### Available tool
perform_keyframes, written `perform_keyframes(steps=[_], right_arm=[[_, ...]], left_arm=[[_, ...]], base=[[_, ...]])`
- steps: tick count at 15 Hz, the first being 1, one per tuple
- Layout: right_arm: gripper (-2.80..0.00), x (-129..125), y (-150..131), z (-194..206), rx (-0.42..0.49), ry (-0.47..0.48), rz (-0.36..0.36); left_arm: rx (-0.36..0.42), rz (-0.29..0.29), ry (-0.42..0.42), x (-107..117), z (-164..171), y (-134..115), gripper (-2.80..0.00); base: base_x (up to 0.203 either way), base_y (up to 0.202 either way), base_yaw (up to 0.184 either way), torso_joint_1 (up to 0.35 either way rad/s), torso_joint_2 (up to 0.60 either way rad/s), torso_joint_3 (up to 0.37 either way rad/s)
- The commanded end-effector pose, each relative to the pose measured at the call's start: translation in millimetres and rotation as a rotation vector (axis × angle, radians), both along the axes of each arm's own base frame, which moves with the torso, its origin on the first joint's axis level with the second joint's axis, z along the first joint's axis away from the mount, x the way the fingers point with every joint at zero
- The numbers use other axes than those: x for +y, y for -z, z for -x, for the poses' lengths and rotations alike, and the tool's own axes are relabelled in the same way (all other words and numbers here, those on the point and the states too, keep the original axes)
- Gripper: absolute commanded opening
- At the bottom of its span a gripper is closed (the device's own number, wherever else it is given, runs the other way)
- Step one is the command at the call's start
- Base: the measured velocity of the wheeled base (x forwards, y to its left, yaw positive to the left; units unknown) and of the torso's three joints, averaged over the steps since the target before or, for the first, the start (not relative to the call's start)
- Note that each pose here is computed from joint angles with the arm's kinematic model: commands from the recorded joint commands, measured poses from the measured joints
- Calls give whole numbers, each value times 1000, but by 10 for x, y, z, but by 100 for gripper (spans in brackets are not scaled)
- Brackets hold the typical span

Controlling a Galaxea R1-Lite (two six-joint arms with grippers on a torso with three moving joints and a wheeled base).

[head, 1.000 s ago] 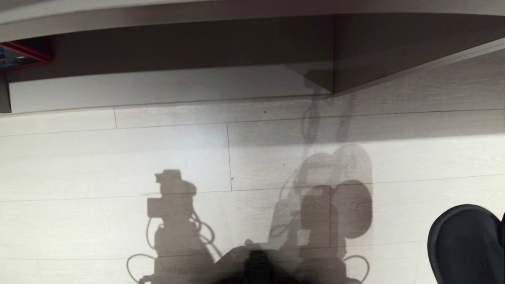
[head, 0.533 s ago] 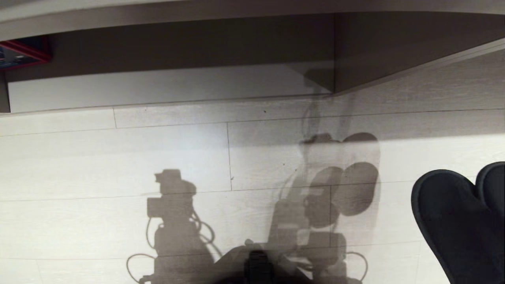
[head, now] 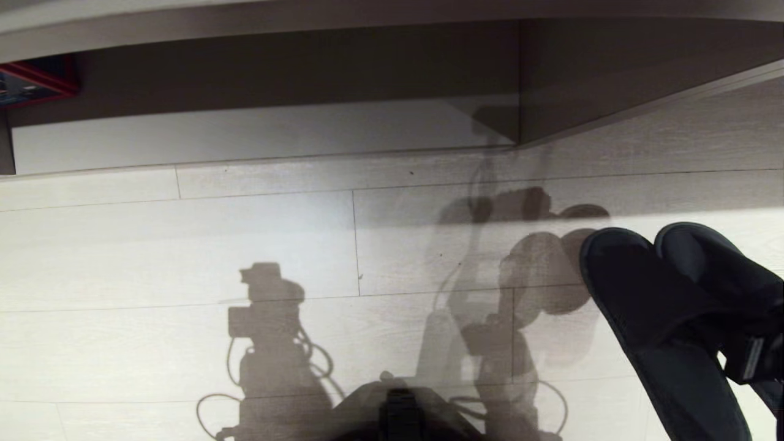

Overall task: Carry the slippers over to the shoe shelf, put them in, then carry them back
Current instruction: Place the slippers on the floor

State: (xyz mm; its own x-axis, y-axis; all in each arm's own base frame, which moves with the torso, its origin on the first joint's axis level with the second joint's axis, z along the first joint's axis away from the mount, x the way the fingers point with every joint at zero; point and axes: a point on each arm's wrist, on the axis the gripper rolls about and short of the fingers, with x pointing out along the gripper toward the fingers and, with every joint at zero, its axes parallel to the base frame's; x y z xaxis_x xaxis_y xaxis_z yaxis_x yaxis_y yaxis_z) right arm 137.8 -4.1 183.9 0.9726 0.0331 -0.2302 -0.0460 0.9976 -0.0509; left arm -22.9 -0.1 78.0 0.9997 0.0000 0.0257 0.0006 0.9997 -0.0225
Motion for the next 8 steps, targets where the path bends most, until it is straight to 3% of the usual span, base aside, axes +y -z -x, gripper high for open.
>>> perform_keyframes(steps=[1, 5, 8], right_arm=[[-280, -16, 42, -369, 17, -123, -32], [-280, -98, -205, -675, -95, -126, 1], [-280, -170, -163, -894, -128, -112, 53]], left_arm=[[7, 0, 0, 0, -7, 20, -280], [8, 0, -1, 0, -7, 20, -280], [9, 0, -1, 0, -7, 21, -280]], base=[[0, 0, 0, 0, 0, 0], [0, 0, 0, 0, 0, 0], [0, 0, 0, 0, 0, 0]])
